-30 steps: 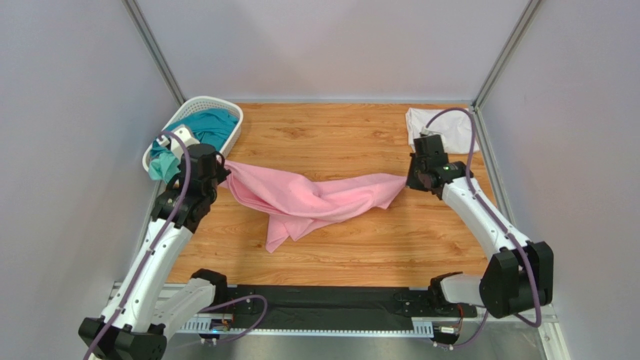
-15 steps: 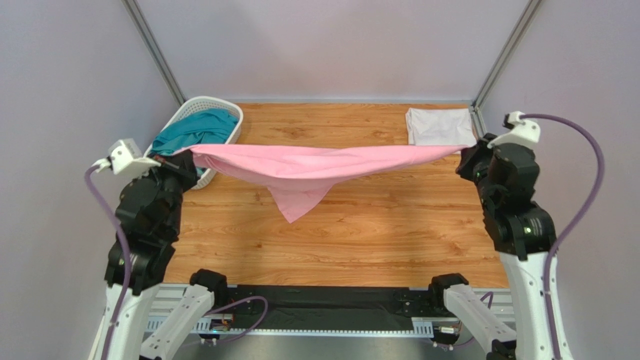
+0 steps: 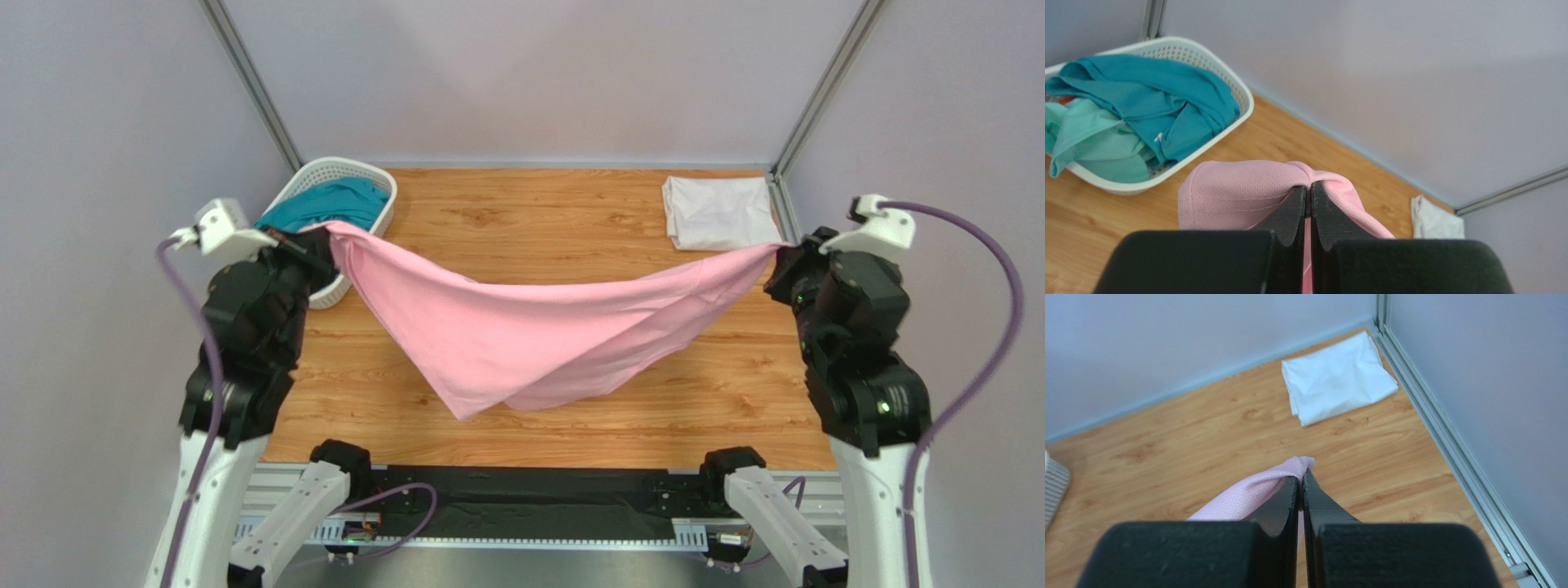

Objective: Fold and stack the t-shirts
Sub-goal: Flatten the tshirt out

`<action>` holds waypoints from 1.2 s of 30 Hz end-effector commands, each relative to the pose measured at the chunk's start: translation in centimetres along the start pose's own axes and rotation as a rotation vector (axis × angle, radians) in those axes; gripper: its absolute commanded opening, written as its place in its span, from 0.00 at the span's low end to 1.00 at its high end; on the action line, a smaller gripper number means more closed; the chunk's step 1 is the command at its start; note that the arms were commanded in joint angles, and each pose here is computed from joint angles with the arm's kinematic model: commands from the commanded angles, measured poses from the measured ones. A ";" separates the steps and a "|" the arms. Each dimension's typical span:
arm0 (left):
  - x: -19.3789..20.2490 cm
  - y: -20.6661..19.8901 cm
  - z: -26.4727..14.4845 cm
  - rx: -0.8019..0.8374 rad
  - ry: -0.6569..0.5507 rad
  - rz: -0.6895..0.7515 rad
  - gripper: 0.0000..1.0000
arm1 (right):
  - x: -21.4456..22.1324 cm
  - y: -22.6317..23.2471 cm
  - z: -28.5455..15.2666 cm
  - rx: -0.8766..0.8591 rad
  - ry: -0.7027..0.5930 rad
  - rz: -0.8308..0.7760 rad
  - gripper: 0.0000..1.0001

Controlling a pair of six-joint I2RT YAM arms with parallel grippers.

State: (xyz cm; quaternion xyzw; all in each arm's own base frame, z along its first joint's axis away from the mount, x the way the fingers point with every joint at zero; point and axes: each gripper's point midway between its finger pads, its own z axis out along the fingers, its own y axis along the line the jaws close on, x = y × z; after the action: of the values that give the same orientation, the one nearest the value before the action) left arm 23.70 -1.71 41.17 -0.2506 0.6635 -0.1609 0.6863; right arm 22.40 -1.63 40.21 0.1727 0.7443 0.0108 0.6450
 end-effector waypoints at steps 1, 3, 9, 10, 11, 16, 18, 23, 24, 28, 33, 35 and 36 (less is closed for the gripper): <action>5.2 0.9 5.1 -0.094 0.148 0.087 0.00 | 5.5 -1.0 5.3 0.116 0.174 -0.079 0.00; 9.8 2.1 8.6 -0.176 0.275 0.138 0.00 | 9.0 -1.6 8.1 0.141 0.252 -0.070 0.00; 22.3 3.6 13.7 -0.205 0.668 0.171 0.86 | 19.4 -3.5 14.4 0.177 0.541 -0.012 0.00; 23.2 3.2 13.8 -0.183 0.702 0.167 0.99 | 21.2 -3.9 15.1 0.198 0.597 -0.021 0.00; 24.6 3.3 13.9 -0.174 0.751 0.165 1.00 | 21.9 -4.1 15.4 0.208 0.618 -0.026 0.00; 29.4 2.2 10.3 -0.058 0.948 0.156 1.00 | 24.7 -4.2 15.8 0.205 0.690 -0.012 0.00; 30.7 1.0 7.7 0.011 1.009 0.158 1.00 | 24.9 -4.2 15.7 0.204 0.692 -0.007 0.00; 33.8 -0.2 0.2 0.162 1.146 0.273 1.00 | 25.2 -4.2 14.9 0.196 0.701 -0.005 0.01; 34.5 -0.5 -1.8 0.182 1.198 0.304 1.00 | 25.1 -4.2 14.8 0.191 0.696 -0.003 0.01; 36.7 -0.5 -6.8 0.222 1.327 0.331 1.00 | 25.5 -4.2 14.6 0.188 0.705 -0.001 0.01; 39.2 -1.8 -10.2 0.277 1.421 0.325 0.94 | 26.1 -4.1 14.5 0.183 0.724 0.003 0.01; 40.2 -1.1 -10.5 0.243 1.442 0.333 0.91 | 26.1 -4.1 14.5 0.182 0.724 0.003 0.01; 40.6 -1.4 -10.5 0.249 1.438 0.322 0.91 | 26.1 -4.1 14.6 0.182 0.724 0.003 0.01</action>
State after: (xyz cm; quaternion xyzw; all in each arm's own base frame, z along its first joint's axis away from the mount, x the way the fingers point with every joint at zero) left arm 16.34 -25.60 8.74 0.1134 0.9549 -0.2417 0.1302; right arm 31.93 -1.61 11.08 0.2119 0.9294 -0.0055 0.3021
